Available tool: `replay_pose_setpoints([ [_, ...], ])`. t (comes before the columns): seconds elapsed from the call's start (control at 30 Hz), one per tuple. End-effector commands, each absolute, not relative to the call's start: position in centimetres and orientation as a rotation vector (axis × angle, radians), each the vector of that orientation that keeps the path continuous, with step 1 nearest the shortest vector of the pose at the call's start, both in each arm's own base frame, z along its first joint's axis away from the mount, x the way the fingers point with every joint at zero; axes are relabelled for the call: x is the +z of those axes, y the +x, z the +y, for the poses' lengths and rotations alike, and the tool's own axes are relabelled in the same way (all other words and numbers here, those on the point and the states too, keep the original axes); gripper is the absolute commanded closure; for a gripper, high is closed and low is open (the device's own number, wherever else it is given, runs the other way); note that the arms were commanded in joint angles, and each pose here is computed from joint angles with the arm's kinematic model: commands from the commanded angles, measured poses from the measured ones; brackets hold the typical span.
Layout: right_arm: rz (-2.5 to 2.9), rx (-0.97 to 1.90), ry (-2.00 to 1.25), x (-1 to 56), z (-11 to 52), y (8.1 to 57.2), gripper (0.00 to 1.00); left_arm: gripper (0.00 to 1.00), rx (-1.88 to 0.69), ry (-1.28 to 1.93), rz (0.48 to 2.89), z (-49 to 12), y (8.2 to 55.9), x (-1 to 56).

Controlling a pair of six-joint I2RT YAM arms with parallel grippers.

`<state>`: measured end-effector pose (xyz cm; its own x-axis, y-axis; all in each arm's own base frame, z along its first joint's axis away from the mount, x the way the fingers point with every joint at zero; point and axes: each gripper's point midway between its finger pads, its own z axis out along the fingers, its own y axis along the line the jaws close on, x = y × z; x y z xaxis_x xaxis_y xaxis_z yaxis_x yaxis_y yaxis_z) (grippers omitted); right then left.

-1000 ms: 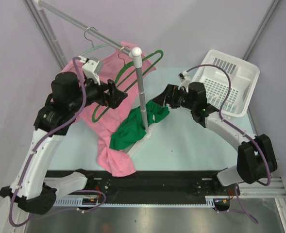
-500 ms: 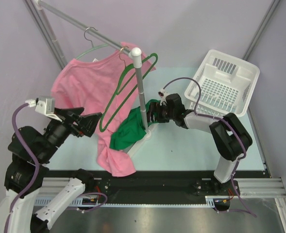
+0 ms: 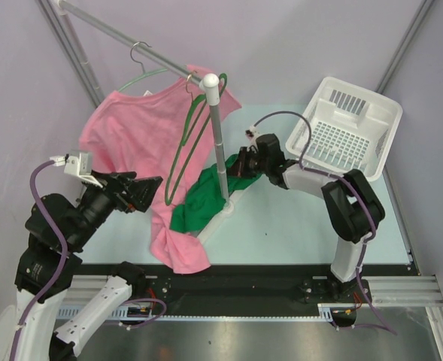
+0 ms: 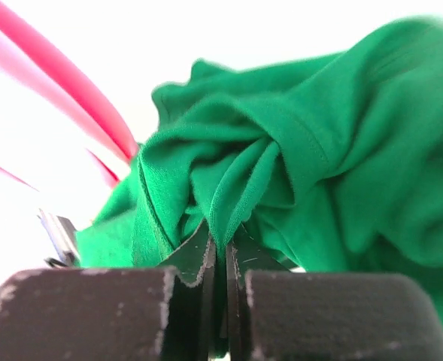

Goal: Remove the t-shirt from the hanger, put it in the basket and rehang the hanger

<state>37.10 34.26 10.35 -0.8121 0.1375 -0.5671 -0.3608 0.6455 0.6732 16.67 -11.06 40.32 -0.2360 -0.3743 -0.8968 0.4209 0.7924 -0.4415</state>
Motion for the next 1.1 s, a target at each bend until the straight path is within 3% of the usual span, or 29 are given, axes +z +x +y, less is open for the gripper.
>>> replay_pose_setpoints([
  [0.0, 2.054, 1.154, -0.063, 20.5, 29.4, 40.4, 1.0, 0.0, -0.745, 0.012, 1.627, -10.8, 16.7, 40.7],
  [0.27, 1.76, 1.193, 0.05, 34.8, 20.2, 40.2, 1.0, 0.0, -0.733, 0.015, 1.625, -10.8, 16.9, 40.7],
  [0.67, 1.175, 1.089, 0.089, 62.0, 6.1, 38.0, 1.0, 0.0, -0.746, 0.023, 1.629, -11.0, 16.7, 40.5],
  [0.9, 0.986, 1.064, 0.085, 70.1, 1.8, 37.5, 1.0, 0.0, -0.698, 0.02, 1.64, -10.2, 16.5, 40.6],
  [1.07, 0.928, 1.057, 0.157, 70.9, -2.6, 39.7, 1.0, 0.0, -0.626, -0.005, 1.638, -8.7, 16.1, 41.0],
])
